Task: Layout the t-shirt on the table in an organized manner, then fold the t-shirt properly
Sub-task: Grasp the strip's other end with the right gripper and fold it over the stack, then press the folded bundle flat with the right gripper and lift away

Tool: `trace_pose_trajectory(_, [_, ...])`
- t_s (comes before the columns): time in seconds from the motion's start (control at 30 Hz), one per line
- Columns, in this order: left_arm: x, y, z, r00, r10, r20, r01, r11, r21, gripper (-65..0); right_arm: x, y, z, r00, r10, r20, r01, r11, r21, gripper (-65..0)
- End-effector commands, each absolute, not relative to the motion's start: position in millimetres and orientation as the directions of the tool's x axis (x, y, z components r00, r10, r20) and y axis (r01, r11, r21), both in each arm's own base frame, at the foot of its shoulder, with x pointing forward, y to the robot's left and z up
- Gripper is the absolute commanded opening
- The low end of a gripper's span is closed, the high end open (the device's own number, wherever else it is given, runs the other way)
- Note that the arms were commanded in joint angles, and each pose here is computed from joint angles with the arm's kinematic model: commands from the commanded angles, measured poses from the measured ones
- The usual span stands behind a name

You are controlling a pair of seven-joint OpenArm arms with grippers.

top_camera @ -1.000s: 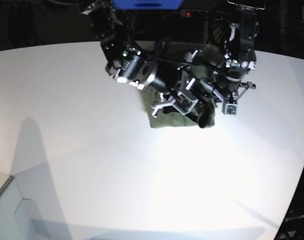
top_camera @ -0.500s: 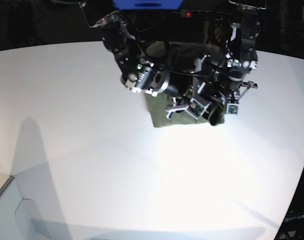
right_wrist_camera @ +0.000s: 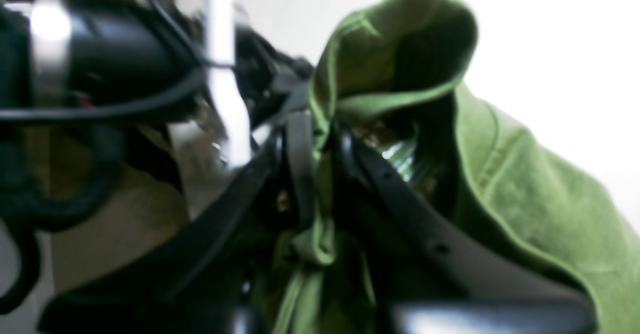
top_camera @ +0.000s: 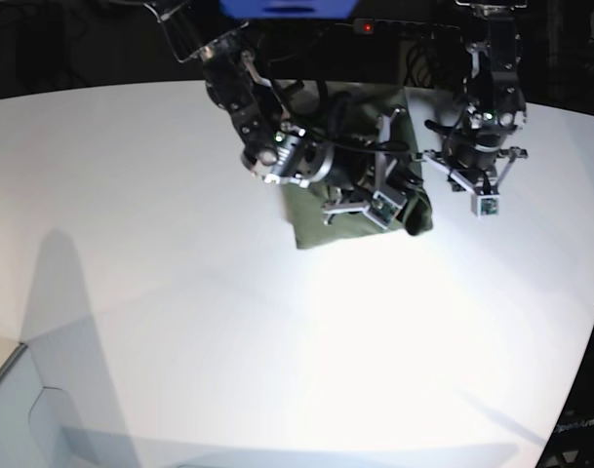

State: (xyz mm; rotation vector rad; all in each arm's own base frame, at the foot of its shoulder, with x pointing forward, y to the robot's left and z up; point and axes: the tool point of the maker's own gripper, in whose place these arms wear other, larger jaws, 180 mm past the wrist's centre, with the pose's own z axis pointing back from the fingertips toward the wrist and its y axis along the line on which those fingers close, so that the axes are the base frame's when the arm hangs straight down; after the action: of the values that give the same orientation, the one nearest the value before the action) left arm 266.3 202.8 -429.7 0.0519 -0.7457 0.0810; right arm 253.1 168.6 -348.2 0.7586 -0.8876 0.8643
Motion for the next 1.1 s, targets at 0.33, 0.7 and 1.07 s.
trace_pose_trajectory(0.33, [259.3,208.0,-417.5,0.725,0.026,0.688,-0.083,0.995,0.049,-65.0,264.5,177.0,-331.8,0.326,0.267,0.907,-0.881,0.433,0.189,-48.4])
trace_pose_trajectory(0.7, [243.4,247.4,-416.3,0.734,0.042,0.678,-0.148,0.984,0.099,-65.0,266.1,172.4,-275.2,0.211,0.174,0.962,-0.888,0.445,0.114,-40.9])
trace_pose_trajectory(1.07, [250.2,261.7,-395.2,0.691,0.052,0.72,-0.189,0.976,0.11,-65.0,301.9,89.5,-311.3,0.358,0.109,0.927,-0.716,0.67,0.197,-52.7])
